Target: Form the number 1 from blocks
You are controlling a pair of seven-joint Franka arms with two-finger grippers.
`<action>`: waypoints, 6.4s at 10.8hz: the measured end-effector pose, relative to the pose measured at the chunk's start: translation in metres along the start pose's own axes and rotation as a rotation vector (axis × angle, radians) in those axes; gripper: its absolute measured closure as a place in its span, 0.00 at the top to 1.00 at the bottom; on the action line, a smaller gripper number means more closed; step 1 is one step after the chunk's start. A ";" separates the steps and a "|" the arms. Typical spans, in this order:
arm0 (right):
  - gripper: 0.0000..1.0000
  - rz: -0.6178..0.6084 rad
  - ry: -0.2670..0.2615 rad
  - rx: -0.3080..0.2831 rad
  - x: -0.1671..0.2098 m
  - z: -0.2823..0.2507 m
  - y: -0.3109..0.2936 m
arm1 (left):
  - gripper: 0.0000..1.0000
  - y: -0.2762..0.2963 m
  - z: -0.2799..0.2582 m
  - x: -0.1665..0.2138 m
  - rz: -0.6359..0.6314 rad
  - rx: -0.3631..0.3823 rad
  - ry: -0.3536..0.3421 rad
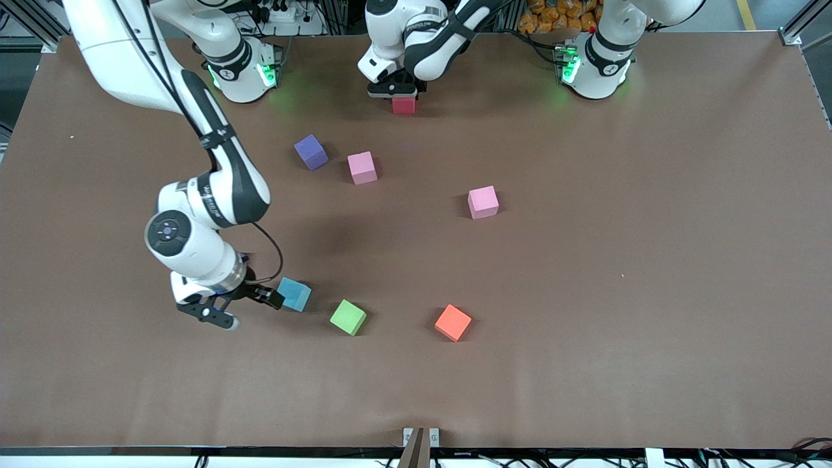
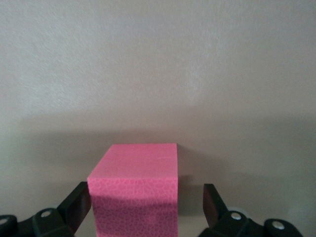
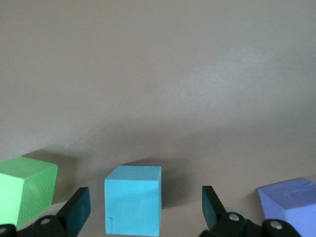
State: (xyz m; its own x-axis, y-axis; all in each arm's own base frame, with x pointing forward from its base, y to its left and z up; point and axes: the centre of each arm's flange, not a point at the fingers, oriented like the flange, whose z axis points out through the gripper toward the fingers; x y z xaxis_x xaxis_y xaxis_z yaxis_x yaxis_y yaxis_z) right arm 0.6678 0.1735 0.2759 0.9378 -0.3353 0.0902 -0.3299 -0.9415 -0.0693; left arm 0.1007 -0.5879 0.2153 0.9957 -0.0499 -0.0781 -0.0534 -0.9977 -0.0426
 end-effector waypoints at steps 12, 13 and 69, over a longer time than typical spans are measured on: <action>0.74 -0.056 -0.063 -0.040 -0.033 0.072 -0.027 | 1.00 -0.222 -0.018 0.308 -0.294 0.042 0.081; 0.61 -0.055 -0.060 -0.038 -0.032 0.071 -0.028 | 1.00 -0.226 -0.012 0.303 -0.282 0.036 0.081; 1.00 0.127 -0.063 -0.067 -0.149 -0.061 0.095 | 0.61 -0.003 0.009 0.144 -0.056 0.020 0.046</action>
State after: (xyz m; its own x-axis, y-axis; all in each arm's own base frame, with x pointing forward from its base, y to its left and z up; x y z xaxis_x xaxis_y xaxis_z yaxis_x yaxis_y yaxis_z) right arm 0.4902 0.1316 0.3161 0.8923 -0.4510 0.0219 -0.4509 -0.8925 -0.0098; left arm 0.2436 -0.5914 0.1955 0.9996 0.0037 -0.0293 0.0017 -0.9978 -0.0661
